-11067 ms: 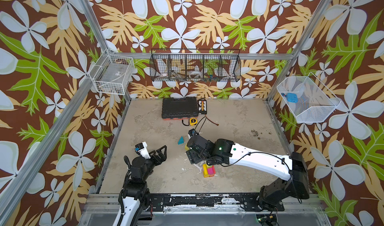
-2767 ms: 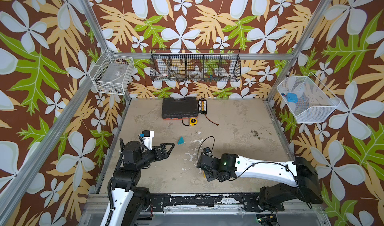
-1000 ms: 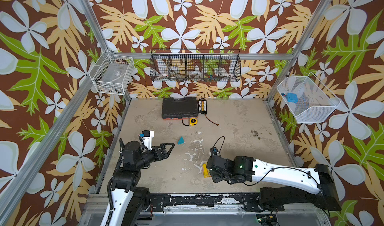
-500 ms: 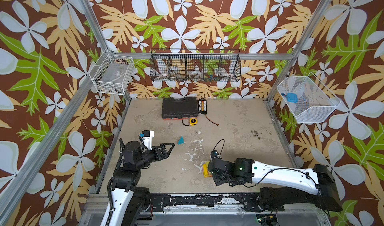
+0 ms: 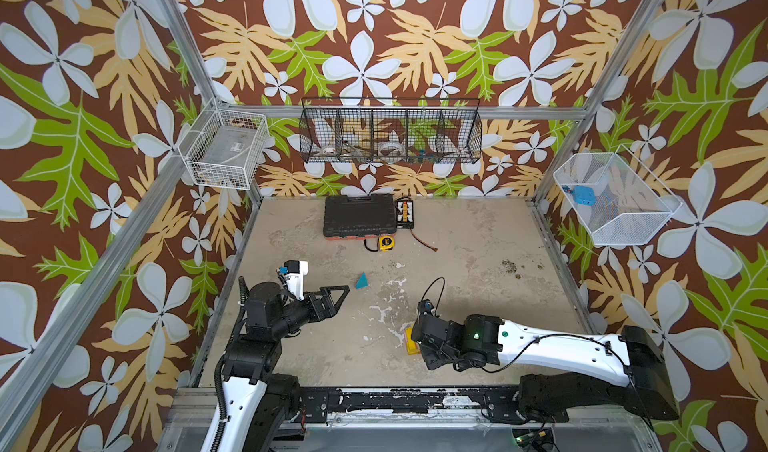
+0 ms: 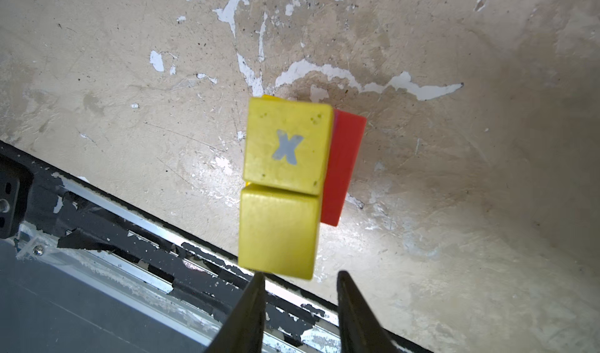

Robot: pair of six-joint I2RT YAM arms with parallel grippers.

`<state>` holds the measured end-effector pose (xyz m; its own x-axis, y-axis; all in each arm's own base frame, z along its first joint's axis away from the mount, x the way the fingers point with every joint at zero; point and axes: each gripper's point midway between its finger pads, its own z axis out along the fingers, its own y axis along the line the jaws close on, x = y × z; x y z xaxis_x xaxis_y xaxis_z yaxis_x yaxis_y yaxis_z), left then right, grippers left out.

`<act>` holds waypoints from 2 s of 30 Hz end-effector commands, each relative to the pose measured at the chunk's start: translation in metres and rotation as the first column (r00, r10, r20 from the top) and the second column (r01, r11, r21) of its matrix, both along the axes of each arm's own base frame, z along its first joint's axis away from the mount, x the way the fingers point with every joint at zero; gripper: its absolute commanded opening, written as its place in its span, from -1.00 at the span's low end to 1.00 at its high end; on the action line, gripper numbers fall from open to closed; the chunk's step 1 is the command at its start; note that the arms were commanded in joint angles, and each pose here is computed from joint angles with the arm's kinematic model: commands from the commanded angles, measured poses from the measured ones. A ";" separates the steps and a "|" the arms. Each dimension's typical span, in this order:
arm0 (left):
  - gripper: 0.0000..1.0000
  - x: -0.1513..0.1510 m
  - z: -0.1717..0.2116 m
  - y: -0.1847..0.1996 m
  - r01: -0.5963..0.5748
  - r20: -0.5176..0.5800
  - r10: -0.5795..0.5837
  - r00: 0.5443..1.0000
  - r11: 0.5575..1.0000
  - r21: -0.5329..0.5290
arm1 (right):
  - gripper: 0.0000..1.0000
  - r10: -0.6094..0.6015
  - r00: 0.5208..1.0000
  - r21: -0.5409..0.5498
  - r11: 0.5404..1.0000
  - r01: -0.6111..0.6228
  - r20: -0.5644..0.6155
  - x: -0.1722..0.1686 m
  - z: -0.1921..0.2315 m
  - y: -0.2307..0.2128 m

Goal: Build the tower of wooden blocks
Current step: 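Open the right gripper to release the plain yellow cube, then move the open right gripper over the teal triangular block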

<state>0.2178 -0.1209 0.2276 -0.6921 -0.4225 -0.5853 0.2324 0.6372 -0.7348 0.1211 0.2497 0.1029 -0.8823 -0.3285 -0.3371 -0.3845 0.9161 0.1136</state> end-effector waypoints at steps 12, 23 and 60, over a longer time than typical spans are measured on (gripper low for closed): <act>1.00 -0.002 0.004 -0.001 0.012 0.014 -0.012 1.000 1.000 0.005 | -0.32 -0.005 1.000 -0.004 1.000 0.005 0.018 0.005 0.002 0.005; 1.00 -0.002 0.004 -0.001 0.011 0.013 -0.011 1.000 1.000 0.004 | -0.36 -0.004 1.000 -0.005 1.000 0.005 0.024 0.007 0.003 0.009; 1.00 0.007 0.012 0.019 -0.118 0.029 0.116 0.993 0.991 0.064 | 0.57 -0.054 0.983 0.209 0.978 0.016 0.176 0.141 0.073 0.092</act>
<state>0.2195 -0.1140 0.2389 -0.6594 -0.4390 -0.6103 0.2215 0.6623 -0.7157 0.2450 0.3159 0.1795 -0.8140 -0.2090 -0.5419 -0.3456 0.9242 0.1626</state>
